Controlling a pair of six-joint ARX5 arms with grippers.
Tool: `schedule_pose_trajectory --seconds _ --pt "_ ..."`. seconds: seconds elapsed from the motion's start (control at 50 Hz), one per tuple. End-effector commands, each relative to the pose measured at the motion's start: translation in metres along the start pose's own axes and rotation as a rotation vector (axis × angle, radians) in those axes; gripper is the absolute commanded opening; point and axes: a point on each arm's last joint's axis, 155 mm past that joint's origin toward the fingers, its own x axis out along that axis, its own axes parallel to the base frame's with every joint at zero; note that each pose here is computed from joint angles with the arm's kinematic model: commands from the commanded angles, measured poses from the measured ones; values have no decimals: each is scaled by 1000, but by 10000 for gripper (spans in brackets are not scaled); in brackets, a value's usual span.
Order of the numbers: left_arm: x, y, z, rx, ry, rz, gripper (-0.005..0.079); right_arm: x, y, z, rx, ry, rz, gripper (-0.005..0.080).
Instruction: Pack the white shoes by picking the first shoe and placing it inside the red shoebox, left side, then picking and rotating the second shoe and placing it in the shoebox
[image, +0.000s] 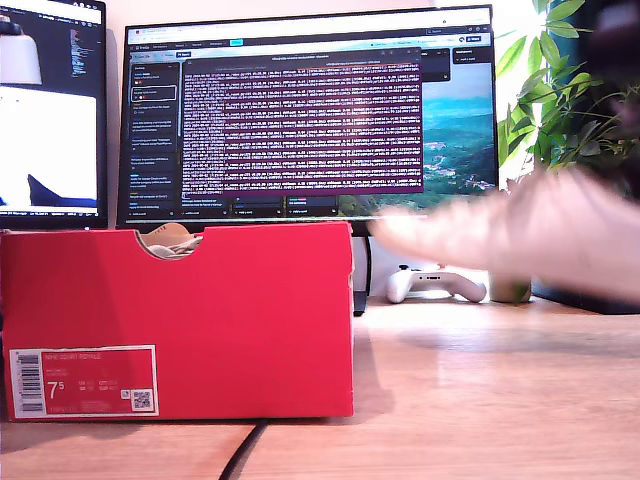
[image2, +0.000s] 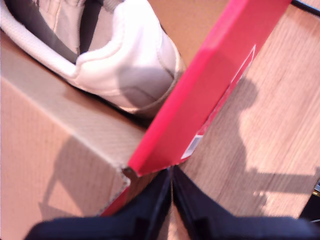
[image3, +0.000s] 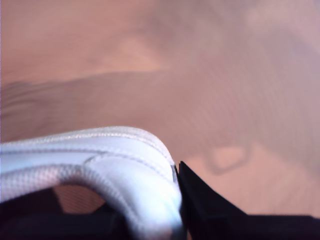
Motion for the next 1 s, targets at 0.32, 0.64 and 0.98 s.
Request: schedule_pose_trajectory --seconds 0.32,0.64,0.98 --pt "-3 3 7 -4 -17 6 -19 -70 84 64 -651 -277 297 -13" --pt "-3 3 7 -4 -17 6 -19 -123 179 82 -1016 -626 457 -13" --pt "-3 3 7 -4 -17 6 -19 -160 251 91 -1128 -861 521 -13"
